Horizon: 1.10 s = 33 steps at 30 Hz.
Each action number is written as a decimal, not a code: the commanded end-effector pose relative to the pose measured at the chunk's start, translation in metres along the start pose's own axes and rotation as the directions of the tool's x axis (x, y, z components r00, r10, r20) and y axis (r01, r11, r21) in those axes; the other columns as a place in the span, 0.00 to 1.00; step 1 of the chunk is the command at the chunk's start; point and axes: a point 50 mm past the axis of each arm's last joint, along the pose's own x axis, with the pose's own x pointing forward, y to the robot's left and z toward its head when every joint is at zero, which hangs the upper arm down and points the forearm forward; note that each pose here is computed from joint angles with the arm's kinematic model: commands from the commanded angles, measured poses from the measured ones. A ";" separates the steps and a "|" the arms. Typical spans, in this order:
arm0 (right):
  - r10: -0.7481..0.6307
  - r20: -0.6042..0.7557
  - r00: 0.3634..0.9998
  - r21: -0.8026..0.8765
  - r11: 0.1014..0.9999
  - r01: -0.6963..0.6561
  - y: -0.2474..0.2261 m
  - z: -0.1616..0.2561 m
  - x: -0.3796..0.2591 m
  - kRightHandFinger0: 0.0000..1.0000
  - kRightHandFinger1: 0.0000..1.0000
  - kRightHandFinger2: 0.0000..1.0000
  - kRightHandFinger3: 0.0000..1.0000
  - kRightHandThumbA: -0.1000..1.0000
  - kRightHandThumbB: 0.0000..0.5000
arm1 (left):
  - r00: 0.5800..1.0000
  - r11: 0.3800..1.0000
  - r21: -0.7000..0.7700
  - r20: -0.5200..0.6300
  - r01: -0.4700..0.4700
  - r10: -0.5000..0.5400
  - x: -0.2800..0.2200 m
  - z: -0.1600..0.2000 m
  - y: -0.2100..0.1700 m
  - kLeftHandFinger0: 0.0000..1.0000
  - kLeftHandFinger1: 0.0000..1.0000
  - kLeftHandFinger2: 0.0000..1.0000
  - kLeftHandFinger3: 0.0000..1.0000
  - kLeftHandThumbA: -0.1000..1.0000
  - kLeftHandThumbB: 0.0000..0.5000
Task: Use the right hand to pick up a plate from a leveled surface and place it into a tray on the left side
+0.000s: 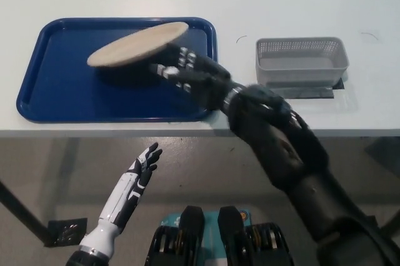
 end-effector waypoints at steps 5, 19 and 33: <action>0.472 0.144 0.870 0.017 0.877 -0.479 0.056 0.015 -0.238 1.00 1.00 1.00 1.00 0.71 1.00 | 0.997 0.999 0.021 0.068 0.026 -0.027 0.014 0.014 0.010 1.00 1.00 1.00 1.00 1.00 0.35; 0.549 0.396 0.736 -0.235 0.836 -0.496 0.037 -0.023 -0.352 1.00 1.00 1.00 1.00 0.98 1.00 | 0.998 0.999 0.023 0.056 0.026 -0.027 0.013 0.011 0.006 1.00 1.00 1.00 1.00 1.00 0.34; 0.210 0.622 0.754 -0.497 0.850 0.174 -0.012 -0.087 -0.316 1.00 1.00 1.00 1.00 1.00 0.78 | 0.998 1.000 -0.015 0.055 0.011 -0.011 -0.010 0.004 -0.006 1.00 1.00 1.00 1.00 1.00 0.32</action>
